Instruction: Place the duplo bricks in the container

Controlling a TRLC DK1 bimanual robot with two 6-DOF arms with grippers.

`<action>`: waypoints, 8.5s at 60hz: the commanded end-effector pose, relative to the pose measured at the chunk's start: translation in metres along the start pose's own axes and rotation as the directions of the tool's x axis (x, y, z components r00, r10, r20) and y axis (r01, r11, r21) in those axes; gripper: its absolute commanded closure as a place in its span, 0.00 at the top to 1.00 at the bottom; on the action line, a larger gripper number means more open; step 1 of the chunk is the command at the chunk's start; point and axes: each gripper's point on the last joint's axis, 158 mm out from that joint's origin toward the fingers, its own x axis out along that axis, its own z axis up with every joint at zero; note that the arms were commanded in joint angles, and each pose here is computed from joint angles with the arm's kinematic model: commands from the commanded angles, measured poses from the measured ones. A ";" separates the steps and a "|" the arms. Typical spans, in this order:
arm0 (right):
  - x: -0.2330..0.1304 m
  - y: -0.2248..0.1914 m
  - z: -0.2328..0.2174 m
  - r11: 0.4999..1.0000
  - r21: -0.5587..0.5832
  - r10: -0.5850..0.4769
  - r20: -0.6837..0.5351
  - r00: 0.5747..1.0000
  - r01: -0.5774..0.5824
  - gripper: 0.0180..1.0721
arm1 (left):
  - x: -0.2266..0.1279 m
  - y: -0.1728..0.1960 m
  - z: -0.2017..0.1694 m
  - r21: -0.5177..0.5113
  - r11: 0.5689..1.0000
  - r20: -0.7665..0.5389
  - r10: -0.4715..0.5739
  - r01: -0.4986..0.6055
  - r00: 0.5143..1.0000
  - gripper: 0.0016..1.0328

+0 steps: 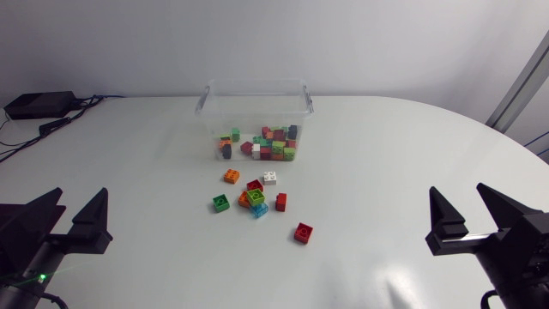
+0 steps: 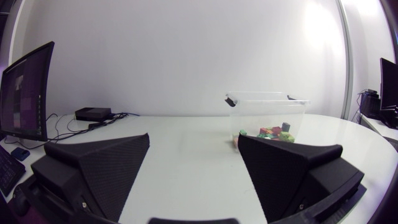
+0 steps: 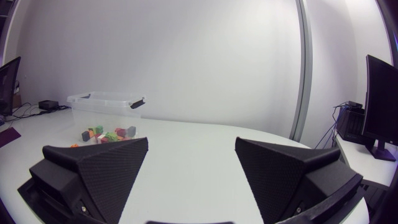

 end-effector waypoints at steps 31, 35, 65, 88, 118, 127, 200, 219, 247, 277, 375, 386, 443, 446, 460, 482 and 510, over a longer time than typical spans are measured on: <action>-0.003 -0.003 0.031 1.000 -0.001 -0.007 0.036 0.999 0.007 0.96 | -0.009 0.005 0.047 -0.014 1.000 0.063 0.018 -0.017 0.998 0.96; -0.002 -0.001 0.040 1.000 -0.002 0.008 0.026 1.000 -0.008 0.96 | -0.007 0.003 0.057 -0.012 1.000 0.048 0.012 -0.011 0.999 0.96; 0.060 0.029 0.047 0.990 0.013 0.136 -0.335 0.932 -0.139 0.96 | 0.071 -0.047 0.056 0.011 0.987 -0.434 -0.140 0.160 0.890 0.93; 0.076 0.052 -0.004 0.965 -0.021 0.186 -0.649 0.738 -0.262 0.96 | 0.110 -0.098 -0.017 0.164 0.882 -0.734 -0.190 0.441 0.653 0.93; 0.063 0.093 -0.041 0.753 -0.176 0.252 -0.813 0.525 -0.634 0.95 | 0.109 -0.156 -0.109 0.151 0.537 -0.917 -0.238 0.830 0.321 0.93; 0.047 0.123 -0.054 0.685 -0.094 0.316 -0.855 0.411 -0.723 0.95 | 0.114 -0.164 -0.127 0.121 0.486 -0.940 -0.224 0.866 0.258 0.90; 0.044 0.198 -0.141 0.523 -0.026 0.263 -0.946 0.191 -0.852 0.89 | 0.116 -0.165 -0.157 -0.010 0.480 -0.993 -0.111 0.877 0.050 0.38; 0.037 0.221 -0.170 0.460 -0.005 0.220 -0.968 0.119 -0.888 0.87 | 0.132 -0.156 -0.072 0.100 0.520 -0.957 -0.183 0.848 0.225 0.38; 0.045 0.224 -0.195 0.441 -0.011 0.178 -0.979 0.100 -0.897 0.34 | 0.182 -0.165 0.033 0.126 0.644 -0.822 -0.358 0.755 0.442 0.39; 0.078 0.225 -0.112 0.489 -0.063 0.275 -0.935 0.223 -0.870 0.29 | 0.283 -0.187 0.061 0.027 0.785 -0.646 -0.458 0.619 0.610 0.41; 0.313 0.268 0.062 0.807 -0.086 0.477 -0.489 0.730 -0.585 0.33 | 0.145 -0.165 -0.115 -0.003 0.940 -0.835 -0.190 0.340 0.517 0.88; 0.324 0.268 0.063 0.836 -0.112 0.426 -0.486 0.763 -0.538 0.96 | 0.146 -0.183 -0.133 -0.010 0.934 -0.844 -0.200 0.356 0.498 0.88; 0.128 0.206 -0.012 0.740 -0.107 0.462 -0.637 0.617 -0.665 0.95 | 0.218 -0.193 -0.179 0.031 0.942 -0.854 -0.149 0.335 0.499 0.59; 0.121 0.205 -0.020 0.731 -0.109 0.460 -0.651 0.604 -0.674 0.95 | 0.217 -0.194 -0.181 0.029 0.940 -0.856 -0.152 0.339 0.494 0.59; 0.098 0.210 -0.052 0.632 -0.092 0.494 -0.717 0.492 -0.769 0.91 | 0.216 -0.202 -0.188 0.004 0.920 -0.862 -0.195 0.391 0.467 0.44; 0.097 0.231 -0.119 0.410 -0.081 0.483 -0.826 0.292 -0.908 0.91 | 0.202 -0.197 -0.146 0.043 0.892 -0.832 -0.217 0.449 0.510 0.32; 0.113 0.251 -0.149 0.329 -0.031 0.439 -0.880 0.182 -0.944 0.87 | 0.165 -0.186 -0.043 0.091 0.854 -0.746 -0.283 0.513 0.603 0.32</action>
